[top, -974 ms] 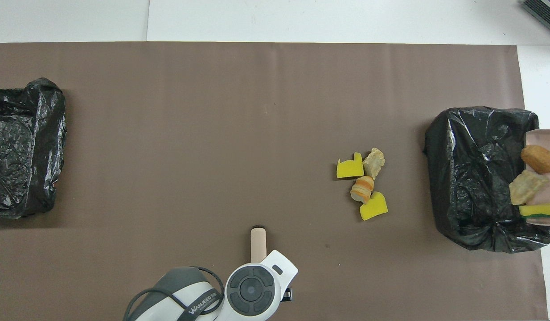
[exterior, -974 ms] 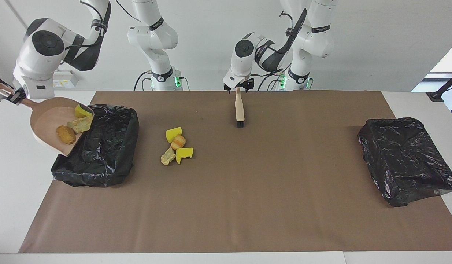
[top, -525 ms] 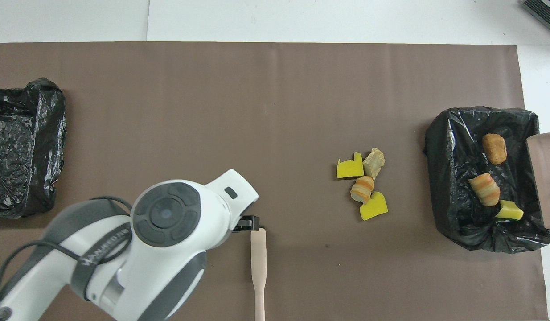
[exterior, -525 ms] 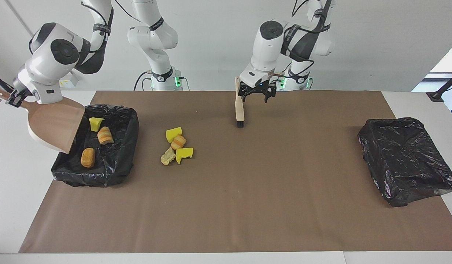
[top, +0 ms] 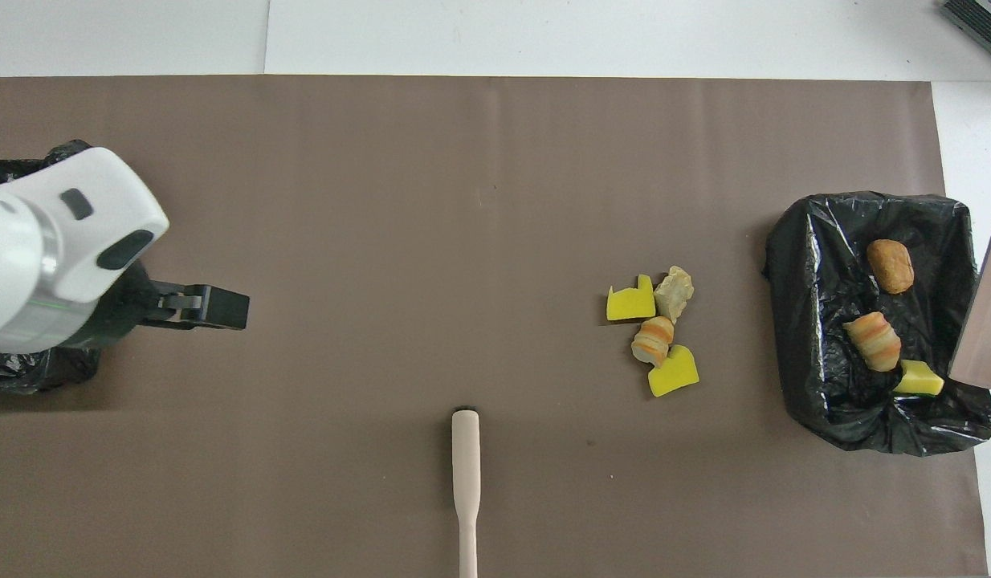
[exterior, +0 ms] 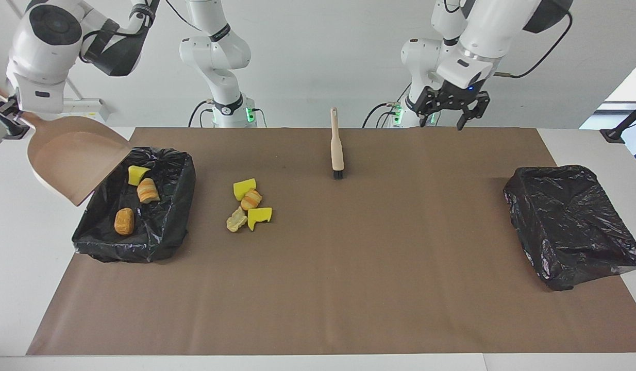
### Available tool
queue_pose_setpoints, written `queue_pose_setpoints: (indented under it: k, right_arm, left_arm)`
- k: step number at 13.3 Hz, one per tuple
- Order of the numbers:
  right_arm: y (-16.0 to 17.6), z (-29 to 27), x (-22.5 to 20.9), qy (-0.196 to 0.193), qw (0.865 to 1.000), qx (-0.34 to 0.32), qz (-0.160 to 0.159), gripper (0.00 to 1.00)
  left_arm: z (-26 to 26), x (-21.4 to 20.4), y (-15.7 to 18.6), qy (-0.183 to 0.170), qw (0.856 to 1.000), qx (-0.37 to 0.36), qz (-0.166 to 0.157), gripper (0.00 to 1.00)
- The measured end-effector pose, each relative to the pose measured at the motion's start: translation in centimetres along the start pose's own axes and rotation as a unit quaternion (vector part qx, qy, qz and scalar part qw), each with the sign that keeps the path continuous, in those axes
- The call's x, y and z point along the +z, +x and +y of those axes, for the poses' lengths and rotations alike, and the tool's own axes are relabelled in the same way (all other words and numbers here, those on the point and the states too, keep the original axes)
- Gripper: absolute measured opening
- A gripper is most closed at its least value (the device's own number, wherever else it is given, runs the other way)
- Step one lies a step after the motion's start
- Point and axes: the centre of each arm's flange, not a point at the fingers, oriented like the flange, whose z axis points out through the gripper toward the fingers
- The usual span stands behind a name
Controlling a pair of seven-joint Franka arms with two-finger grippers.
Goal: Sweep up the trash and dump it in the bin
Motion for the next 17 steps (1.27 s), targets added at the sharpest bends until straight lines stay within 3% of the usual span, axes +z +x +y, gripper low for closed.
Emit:
queue_pose_setpoints:
  k: [3, 5, 7, 9, 12, 14, 17]
  right_arm:
    - [6.3, -3.4, -5.4, 0.057, 0.984, 0.164, 0.047, 0.33]
    - [10.6, -5.5, -8.3, 0.103, 0.957, 0.253, 0.096, 0.33]
    - [14.6, -7.0, -9.7, 0.173, 0.922, 0.319, 0.133, 0.33]
    - [20.1, -8.6, -11.2, 0.230, 0.889, 0.369, 0.143, 0.33]
    - [29.7, -11.5, -13.7, 0.285, 0.859, 0.400, 0.144, 0.33]
    - [35.8, -13.4, -16.9, 0.307, 0.833, 0.439, 0.140, 0.33]
    - [42.9, -15.5, -21.9, 0.314, 0.815, 0.463, 0.151, 0.33]
  left_arm:
    - [-6.1, -3.3, -0.2, 0.000, 1.000, -0.010, 0.005, 1.00]
    - [-7.8, -3.2, 0.1, 0.000, 1.000, -0.009, -0.003, 1.00]
    - [-8.0, -3.1, 0.8, -0.001, 1.000, -0.009, -0.011, 1.00]
    - [-8.1, -3.2, 1.9, -0.001, 1.000, -0.009, -0.020, 1.00]
    - [-8.2, -3.4, 2.8, -0.002, 1.000, -0.008, -0.020, 1.00]
    - [-8.1, -4.1, 2.6, -0.001, 1.000, -0.007, -0.011, 1.00]
    - [-8.3, -4.5, 2.4, 0.008, 1.000, -0.009, -0.006, 1.00]
